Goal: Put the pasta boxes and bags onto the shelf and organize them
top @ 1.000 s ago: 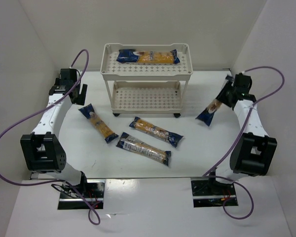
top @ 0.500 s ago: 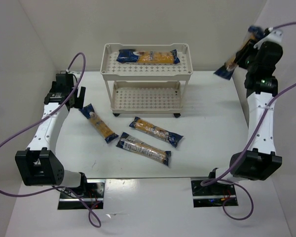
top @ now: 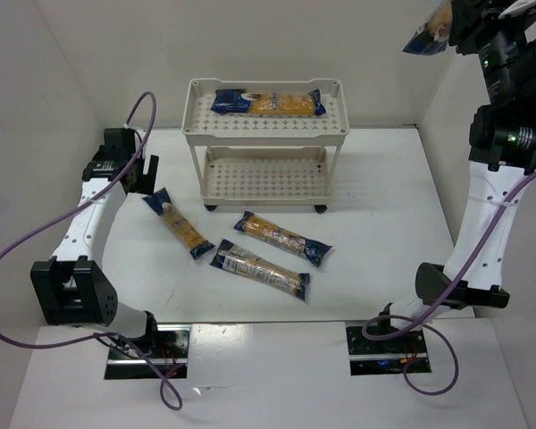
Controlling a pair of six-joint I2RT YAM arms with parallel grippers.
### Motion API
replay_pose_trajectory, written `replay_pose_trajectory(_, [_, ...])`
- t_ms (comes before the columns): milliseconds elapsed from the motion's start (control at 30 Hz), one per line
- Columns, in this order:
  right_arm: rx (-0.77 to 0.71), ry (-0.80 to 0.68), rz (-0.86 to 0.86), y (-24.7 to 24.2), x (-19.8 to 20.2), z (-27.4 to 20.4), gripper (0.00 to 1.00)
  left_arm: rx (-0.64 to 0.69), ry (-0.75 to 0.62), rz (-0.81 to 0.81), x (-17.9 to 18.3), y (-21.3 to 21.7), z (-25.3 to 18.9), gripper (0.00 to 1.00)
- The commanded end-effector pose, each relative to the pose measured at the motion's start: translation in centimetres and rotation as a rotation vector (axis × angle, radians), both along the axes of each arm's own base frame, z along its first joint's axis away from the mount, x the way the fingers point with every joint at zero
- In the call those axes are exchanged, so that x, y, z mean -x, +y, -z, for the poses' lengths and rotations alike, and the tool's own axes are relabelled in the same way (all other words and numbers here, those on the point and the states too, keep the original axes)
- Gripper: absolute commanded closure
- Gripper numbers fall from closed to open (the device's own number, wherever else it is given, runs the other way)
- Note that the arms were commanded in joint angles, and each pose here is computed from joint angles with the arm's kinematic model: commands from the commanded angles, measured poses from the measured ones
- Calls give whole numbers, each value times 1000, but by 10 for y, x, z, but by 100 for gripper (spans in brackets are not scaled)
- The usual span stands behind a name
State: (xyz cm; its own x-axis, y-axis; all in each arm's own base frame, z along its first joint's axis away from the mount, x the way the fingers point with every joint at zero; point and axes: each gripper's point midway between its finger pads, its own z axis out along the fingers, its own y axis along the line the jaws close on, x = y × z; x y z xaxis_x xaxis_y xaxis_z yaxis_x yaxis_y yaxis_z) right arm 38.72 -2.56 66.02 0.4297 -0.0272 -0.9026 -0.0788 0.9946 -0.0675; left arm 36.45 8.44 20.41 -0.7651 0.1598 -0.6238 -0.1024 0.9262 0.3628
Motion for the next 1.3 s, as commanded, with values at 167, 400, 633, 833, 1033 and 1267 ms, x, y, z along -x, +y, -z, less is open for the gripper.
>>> replay_pose_trajectory(167, [151, -224, -120, 34, 35, -62, 100, 52, -36, -18, -32, -3, -8, 0])
replay_pose_trajectory(400, [344, -138, 14, 109, -24, -16, 100, 86, -21, 1, -48, -8, -1, 0])
replay_pose_trajectory(633, [496, -164, 53, 184, -38, -11, 100, 52, -14, -7, -46, -3, 0, 0])
replay_pose_trajectory(833, [657, -130, 166, 246, -45, 17, 100, 32, -17, -2, -48, 0, -2, 0])
replay_pose_trajectory(1033, [833, -55, 134, 278, -52, 57, 100, 25, -23, 5, -49, 0, -4, 0])
replay_pose_trajectory(1267, [1007, 66, 97, 297, -70, 120, 72, 41, -7, 6, -47, -2, 5, 0])
